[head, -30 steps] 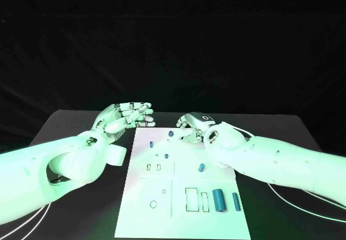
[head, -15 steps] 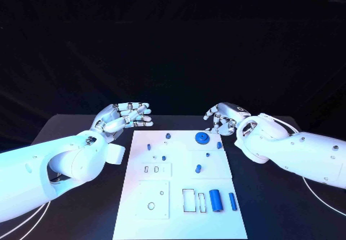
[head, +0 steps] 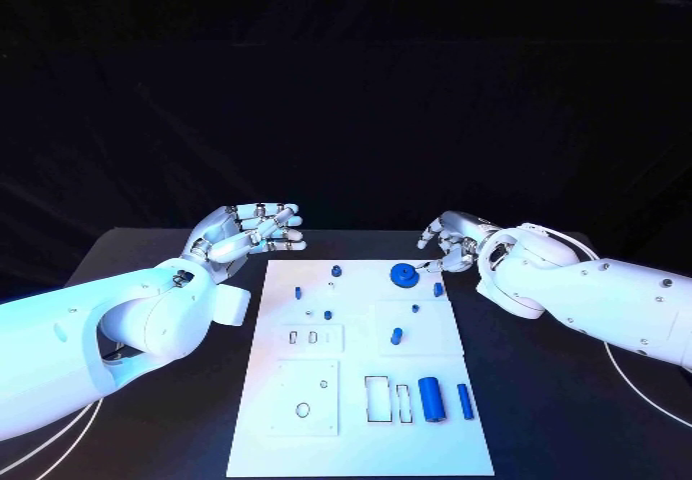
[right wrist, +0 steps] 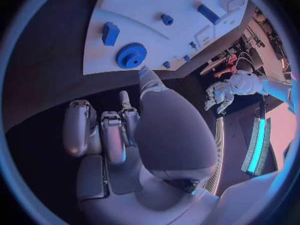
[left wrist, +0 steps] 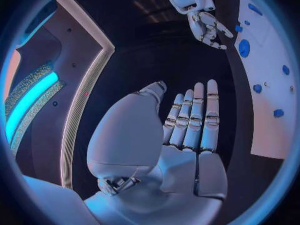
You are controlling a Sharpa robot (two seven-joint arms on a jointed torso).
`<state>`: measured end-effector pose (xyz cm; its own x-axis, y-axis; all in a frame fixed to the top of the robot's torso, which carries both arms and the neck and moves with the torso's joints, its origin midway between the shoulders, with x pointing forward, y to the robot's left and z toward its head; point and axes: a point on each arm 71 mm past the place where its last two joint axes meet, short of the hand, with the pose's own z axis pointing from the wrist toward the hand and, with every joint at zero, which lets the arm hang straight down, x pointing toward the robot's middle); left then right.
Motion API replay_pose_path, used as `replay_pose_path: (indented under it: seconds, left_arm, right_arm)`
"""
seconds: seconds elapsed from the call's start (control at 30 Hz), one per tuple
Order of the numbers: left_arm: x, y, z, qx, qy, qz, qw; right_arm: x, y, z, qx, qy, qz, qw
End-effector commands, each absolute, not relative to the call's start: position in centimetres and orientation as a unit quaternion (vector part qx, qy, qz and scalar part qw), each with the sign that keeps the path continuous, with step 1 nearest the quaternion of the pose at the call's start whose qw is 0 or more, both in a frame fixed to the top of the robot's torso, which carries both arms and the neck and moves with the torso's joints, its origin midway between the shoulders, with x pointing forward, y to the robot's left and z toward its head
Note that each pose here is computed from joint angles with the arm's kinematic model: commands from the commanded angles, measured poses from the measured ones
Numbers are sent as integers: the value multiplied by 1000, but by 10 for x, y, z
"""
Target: Assemble the parts on the task board
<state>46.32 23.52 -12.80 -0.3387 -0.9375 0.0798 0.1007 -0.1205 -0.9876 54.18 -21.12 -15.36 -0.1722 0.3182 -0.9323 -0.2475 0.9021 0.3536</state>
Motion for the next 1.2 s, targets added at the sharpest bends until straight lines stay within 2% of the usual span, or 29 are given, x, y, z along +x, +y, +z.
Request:
replay_pose_path:
  seconds: [0.03, 0.6, 1.2]
  left_arm:
    - [462, 232, -127, -396, 519, -642, 403]
    - [462, 230, -126, -395, 520, -643, 401]
    - [462, 230, -126, -395, 520, -643, 400]
  right_arm:
    - [544, -209, -161, 35, 749, 220, 624]
    - [548, -191, -180, 30, 755, 220, 617]
    - [549, -187, -188, 23, 761, 213, 612]
